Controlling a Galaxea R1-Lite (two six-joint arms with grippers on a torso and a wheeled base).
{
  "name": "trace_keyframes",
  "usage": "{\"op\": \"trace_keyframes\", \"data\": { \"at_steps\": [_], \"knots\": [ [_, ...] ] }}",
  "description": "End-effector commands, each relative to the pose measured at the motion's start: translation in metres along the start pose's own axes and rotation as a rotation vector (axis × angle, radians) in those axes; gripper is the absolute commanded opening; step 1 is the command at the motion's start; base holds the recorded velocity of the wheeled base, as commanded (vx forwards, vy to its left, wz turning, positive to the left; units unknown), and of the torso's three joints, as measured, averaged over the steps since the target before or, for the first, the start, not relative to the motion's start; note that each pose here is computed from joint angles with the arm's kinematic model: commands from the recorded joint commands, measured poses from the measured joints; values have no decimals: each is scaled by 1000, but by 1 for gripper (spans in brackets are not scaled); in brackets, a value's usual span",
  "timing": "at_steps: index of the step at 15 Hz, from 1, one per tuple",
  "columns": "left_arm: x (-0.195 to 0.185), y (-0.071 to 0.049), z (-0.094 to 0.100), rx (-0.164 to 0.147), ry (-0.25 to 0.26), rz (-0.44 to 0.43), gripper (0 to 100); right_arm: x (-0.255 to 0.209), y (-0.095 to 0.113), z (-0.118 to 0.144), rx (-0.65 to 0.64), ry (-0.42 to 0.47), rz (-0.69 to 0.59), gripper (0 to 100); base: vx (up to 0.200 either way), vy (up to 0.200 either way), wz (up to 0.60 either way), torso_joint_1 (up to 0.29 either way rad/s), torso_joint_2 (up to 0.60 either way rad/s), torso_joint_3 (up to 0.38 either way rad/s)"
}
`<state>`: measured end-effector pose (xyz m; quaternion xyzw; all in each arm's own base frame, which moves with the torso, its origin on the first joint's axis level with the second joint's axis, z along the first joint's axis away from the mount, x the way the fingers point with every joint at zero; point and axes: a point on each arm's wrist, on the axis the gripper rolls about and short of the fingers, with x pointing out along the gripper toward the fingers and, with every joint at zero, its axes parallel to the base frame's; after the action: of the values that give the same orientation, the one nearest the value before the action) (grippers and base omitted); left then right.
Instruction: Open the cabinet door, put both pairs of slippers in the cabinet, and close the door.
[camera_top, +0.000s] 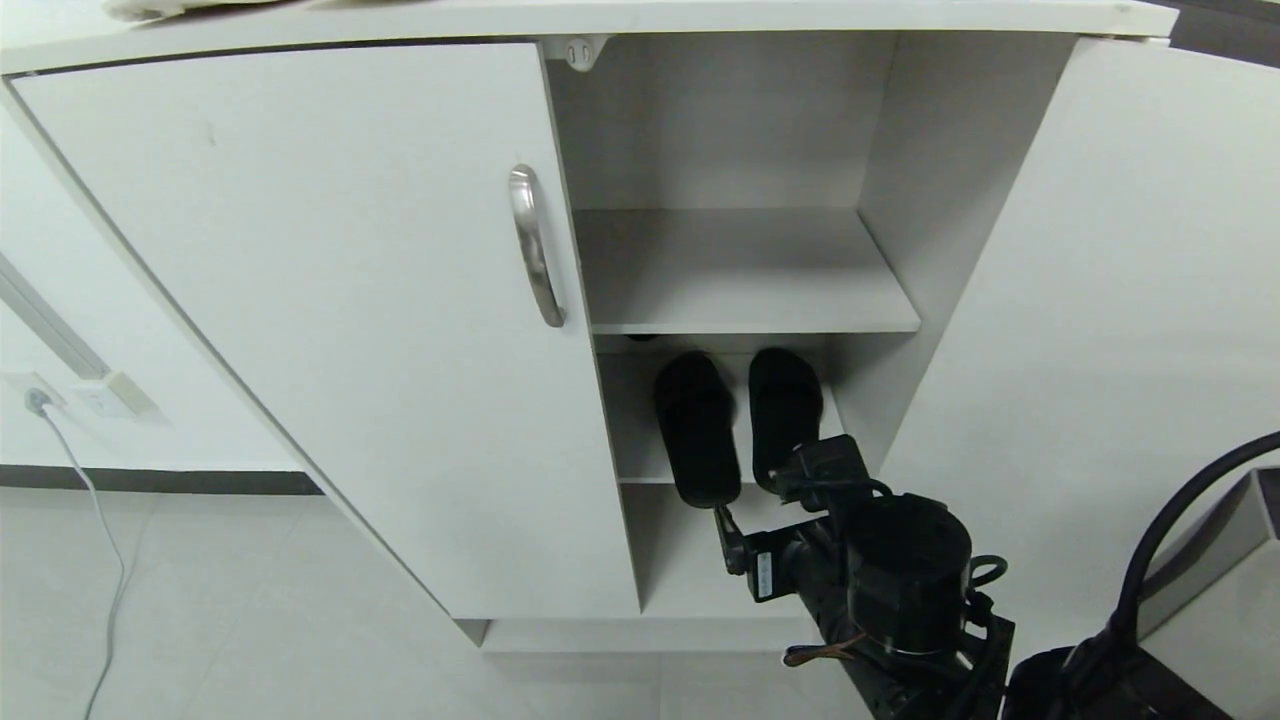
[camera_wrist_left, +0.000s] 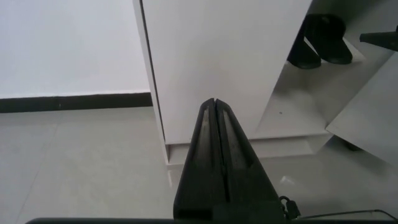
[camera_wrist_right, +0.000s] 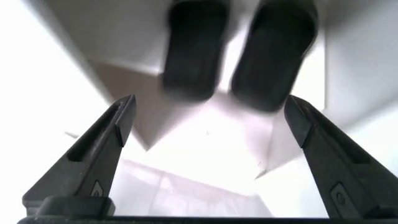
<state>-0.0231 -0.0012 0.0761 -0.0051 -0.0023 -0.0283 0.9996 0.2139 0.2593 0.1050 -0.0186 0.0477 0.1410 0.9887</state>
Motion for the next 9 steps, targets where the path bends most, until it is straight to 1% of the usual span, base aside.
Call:
{"op": "trace_keyframes", "data": {
  "at_steps": [1, 3, 9],
  "knots": [
    [0, 0, 0, 1, 2, 0, 0, -2, 2, 1, 1, -3, 6, 100, -200, 0, 0, -7, 2, 7],
    [0, 0, 0, 1, 0, 1, 0, -2, 1, 1, 1, -3, 4, 100, -200, 0, 0, 0, 2, 5],
    [0, 0, 0, 9, 0, -2, 0, -3, 1, 1, 2, -4, 3, 100, 0, 0, 0, 0, 0, 0]
  ]
}}
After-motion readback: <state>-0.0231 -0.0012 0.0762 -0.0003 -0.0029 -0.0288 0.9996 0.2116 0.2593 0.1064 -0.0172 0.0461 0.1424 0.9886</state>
